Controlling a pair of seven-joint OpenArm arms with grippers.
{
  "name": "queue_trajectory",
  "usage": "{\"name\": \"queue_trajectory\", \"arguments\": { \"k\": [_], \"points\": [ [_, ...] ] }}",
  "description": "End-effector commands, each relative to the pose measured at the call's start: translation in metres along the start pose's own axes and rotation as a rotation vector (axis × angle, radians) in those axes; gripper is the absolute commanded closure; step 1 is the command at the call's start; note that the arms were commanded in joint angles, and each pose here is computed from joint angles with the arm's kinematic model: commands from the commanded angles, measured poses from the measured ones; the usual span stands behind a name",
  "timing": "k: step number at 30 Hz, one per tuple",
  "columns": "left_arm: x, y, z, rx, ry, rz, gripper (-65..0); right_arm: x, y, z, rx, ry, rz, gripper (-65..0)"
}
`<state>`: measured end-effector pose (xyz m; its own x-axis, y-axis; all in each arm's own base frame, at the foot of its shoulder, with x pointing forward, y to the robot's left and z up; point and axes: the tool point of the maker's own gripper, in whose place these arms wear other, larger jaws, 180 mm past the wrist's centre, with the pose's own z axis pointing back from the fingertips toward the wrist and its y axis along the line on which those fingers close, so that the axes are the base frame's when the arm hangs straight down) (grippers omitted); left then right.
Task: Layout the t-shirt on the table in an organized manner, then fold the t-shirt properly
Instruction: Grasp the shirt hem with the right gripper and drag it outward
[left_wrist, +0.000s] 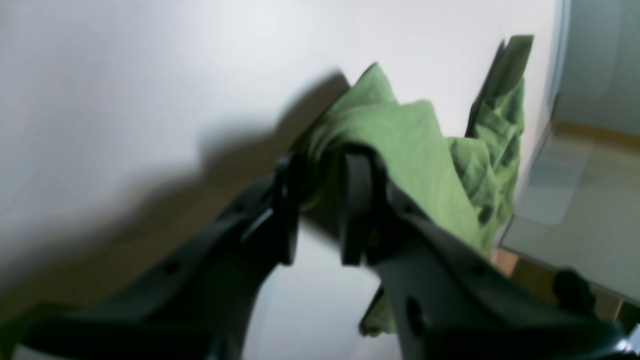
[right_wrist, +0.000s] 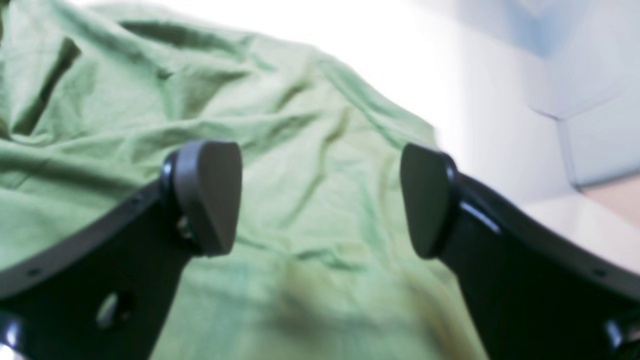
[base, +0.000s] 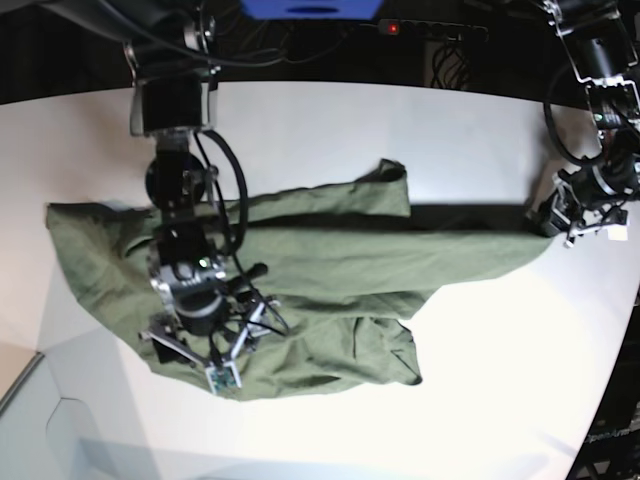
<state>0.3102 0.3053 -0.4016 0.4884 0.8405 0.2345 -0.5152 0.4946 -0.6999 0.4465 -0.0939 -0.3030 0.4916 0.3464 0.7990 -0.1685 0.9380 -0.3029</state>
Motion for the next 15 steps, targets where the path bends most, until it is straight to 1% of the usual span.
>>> {"name": "queue_trajectory", "arguments": {
  "k": [1,2,4,5,8,11,12,15],
  "points": [
    [0.015,-0.015,0.006,-0.039,-0.024,-0.001,-14.1,0.025,-0.005,-0.008,-0.010,-0.042,0.006,-47.9],
    [0.016,-0.017,0.007,-0.045,-0.025,0.001,-14.1,0.025,-0.001,-0.019,0.005,-0.014,0.022,-45.2],
    [0.018,-0.022,0.009,-0.075,-0.025,0.019,-14.1,0.024,0.002,-0.041,0.025,0.035,0.041,-37.1],
    [0.017,-0.026,0.009,-0.098,-0.021,0.034,-14.1,0.021,0.003,-0.051,0.035,0.059,0.045,-32.0],
    [0.018,-0.035,0.010,-0.143,-0.018,0.063,-14.1,0.018,0.007,-0.072,0.062,0.092,0.060,-17.2],
    [0.018,-0.038,0.011,-0.159,-0.017,0.074,-14.1,0.018,0.008,-0.085,0.079,0.095,0.069,-1.2],
    [0.018,-0.038,0.011,-0.159,-0.017,0.074,-14.1,0.016,0.009,-0.089,0.086,0.098,0.071,0.0],
    [0.016,-0.038,0.009,-0.162,-0.014,0.078,-14.1,0.007,0.014,-0.096,0.105,0.091,0.076,0.0]
  ]
}}
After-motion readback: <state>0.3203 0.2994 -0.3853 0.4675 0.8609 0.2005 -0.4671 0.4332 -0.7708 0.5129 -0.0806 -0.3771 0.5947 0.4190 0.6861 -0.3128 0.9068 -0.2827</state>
